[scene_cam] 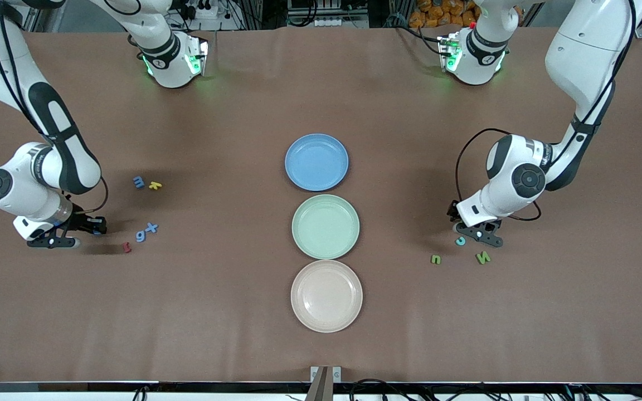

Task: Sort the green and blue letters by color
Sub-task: 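Grasp blue c with the right gripper while the left gripper grasps green P, then drop c on blue plate with the right gripper while the left gripper drops P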

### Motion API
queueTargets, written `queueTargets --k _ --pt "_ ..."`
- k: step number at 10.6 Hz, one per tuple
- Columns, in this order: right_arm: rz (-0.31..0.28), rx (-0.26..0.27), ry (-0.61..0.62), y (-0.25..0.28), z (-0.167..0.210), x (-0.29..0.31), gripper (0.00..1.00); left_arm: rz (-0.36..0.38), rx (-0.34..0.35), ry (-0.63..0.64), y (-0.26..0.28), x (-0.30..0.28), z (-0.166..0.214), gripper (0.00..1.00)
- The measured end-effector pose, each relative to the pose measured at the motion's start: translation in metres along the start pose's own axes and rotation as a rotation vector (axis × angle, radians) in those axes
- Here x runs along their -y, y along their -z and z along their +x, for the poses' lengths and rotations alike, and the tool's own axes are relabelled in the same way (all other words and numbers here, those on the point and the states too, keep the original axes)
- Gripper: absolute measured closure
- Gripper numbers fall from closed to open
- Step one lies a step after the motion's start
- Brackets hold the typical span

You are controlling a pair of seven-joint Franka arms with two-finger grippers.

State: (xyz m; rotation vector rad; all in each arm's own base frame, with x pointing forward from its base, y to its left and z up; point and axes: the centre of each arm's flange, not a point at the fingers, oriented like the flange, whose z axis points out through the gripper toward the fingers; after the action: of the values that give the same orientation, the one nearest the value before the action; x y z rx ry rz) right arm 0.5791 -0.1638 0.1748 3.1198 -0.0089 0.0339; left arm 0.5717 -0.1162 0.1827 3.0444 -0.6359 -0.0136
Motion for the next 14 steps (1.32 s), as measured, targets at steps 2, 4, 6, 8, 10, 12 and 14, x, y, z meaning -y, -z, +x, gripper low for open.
queueTargets --k 2,4,6,8,10,12,14 --pt "0.000 -0.005 0.004 0.002 0.002 0.002 0.66 0.007 0.007 -0.010 -0.004 0.002 -0.001 0.40" --pt "0.003 -0.018 -0.015 0.016 0.014 0.021 0.66 0.006 0.009 -0.010 -0.006 0.002 -0.001 0.50" --pt "0.014 0.023 -0.087 0.043 0.027 0.061 0.66 0.008 0.004 -0.009 -0.004 0.003 0.000 0.65" --pt "0.024 0.023 -0.159 0.066 0.037 0.117 0.66 0.009 -0.005 -0.006 -0.001 0.003 0.004 0.65" --pt "0.079 0.020 -0.225 0.078 0.040 0.174 0.66 0.009 -0.016 0.029 0.010 -0.005 0.012 0.65" --pt "0.132 0.066 -0.261 0.096 0.033 0.234 0.66 -0.016 -0.008 0.106 0.029 -0.050 0.024 0.65" --pt "0.137 0.099 -0.289 0.117 0.017 0.306 0.66 -0.052 -0.007 0.197 0.049 -0.119 0.036 0.65"
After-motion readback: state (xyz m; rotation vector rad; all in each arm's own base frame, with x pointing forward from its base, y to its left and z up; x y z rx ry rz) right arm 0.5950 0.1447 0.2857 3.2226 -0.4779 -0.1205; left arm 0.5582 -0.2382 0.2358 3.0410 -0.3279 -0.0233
